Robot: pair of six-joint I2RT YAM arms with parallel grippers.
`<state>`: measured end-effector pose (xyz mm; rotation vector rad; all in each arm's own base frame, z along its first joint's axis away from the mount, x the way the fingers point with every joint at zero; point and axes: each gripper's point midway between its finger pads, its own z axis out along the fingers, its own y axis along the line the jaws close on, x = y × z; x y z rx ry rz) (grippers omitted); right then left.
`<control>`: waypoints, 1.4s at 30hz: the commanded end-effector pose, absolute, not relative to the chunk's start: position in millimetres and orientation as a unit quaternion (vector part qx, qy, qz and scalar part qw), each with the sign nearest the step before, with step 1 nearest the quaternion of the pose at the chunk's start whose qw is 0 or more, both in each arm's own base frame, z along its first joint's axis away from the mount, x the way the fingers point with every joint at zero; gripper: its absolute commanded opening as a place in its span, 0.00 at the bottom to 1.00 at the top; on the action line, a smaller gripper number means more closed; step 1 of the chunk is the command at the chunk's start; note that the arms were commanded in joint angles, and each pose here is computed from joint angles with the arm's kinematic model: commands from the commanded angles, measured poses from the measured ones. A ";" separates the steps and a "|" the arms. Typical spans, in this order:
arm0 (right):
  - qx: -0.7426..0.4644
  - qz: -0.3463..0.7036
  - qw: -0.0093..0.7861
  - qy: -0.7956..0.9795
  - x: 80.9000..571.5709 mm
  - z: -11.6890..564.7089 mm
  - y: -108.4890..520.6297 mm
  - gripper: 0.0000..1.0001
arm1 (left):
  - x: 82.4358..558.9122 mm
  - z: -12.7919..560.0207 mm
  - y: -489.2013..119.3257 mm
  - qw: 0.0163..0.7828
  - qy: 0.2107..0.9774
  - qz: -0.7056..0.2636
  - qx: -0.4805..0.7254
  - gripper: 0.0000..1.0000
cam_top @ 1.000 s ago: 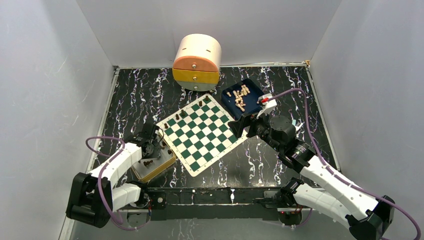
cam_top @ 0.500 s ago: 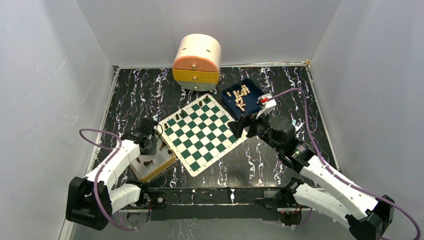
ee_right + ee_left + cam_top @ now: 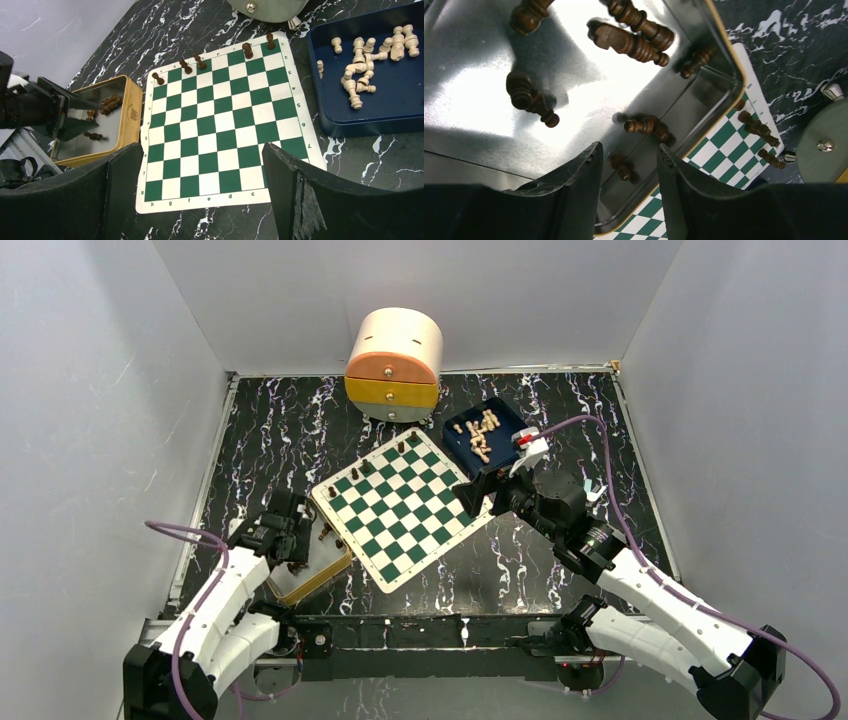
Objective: Set up the chess pieces on the board
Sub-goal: Pick up the chess piece from the storage box.
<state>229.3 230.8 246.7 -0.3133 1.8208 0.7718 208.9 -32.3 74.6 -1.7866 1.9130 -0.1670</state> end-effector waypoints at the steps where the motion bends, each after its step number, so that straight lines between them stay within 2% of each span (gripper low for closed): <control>1: -0.122 0.355 0.568 0.733 231.5 282.5 235.9 0.99 | 207.7 61.0 -43.3 0.231 0.674 -0.103 -0.694 0.42; 6: -0.119 0.352 0.570 0.733 230.2 280.8 232.8 0.99 | 212.8 61.8 -44.9 0.216 0.653 -0.096 -0.719 0.40; 20: -0.123 0.351 0.573 0.730 230.9 284.2 233.0 0.99 | 225.2 38.2 -47.0 0.201 0.603 -0.100 -0.766 0.44; 34: -0.120 0.352 0.570 0.733 230.0 282.4 233.0 0.99 | 230.5 30.4 -45.9 0.201 0.593 -0.093 -0.774 0.43; 42: -0.120 0.347 0.575 0.731 230.4 284.0 230.2 0.99 | 227.4 22.8 -39.8 0.207 0.588 -0.075 -0.778 0.34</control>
